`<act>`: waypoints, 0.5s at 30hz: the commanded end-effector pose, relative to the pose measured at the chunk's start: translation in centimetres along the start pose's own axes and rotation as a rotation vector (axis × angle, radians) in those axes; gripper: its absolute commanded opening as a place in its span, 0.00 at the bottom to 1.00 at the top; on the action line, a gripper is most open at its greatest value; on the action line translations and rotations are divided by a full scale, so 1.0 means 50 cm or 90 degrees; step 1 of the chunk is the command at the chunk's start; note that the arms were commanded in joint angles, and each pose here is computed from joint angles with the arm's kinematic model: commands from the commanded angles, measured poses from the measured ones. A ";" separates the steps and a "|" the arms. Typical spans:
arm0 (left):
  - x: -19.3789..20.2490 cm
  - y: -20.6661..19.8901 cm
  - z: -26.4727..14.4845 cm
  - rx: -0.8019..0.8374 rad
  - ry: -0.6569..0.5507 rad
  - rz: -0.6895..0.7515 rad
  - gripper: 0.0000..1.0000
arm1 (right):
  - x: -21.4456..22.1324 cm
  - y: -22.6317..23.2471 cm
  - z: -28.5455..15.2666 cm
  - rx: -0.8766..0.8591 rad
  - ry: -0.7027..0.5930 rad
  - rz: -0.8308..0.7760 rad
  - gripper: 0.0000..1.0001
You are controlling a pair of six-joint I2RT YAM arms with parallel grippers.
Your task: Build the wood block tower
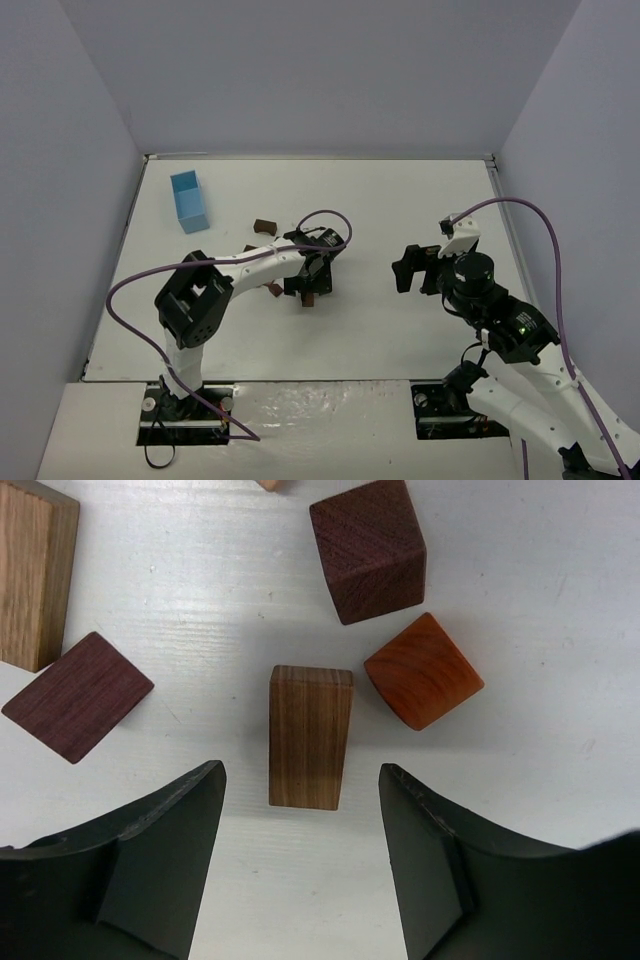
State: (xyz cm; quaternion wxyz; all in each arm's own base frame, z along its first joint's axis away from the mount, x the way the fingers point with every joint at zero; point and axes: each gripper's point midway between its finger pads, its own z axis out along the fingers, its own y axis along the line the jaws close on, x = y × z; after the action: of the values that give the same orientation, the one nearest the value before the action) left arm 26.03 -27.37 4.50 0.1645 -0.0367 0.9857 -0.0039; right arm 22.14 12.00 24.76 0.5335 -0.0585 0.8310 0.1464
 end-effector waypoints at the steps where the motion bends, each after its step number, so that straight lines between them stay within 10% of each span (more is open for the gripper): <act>1: -0.044 -0.022 -0.026 0.021 -0.028 -0.019 0.58 | -0.045 0.007 -0.004 -0.001 -0.052 0.022 1.00; 15: -0.043 -0.015 -0.006 0.014 -0.010 -0.025 0.52 | -0.043 0.004 -0.001 0.006 -0.049 0.021 1.00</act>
State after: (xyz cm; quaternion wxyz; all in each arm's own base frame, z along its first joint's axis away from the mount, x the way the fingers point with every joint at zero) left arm 27.04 -27.62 3.95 0.1578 -0.0454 0.9864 -0.0038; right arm 22.13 11.82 24.93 0.5371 -0.0548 0.8291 0.1451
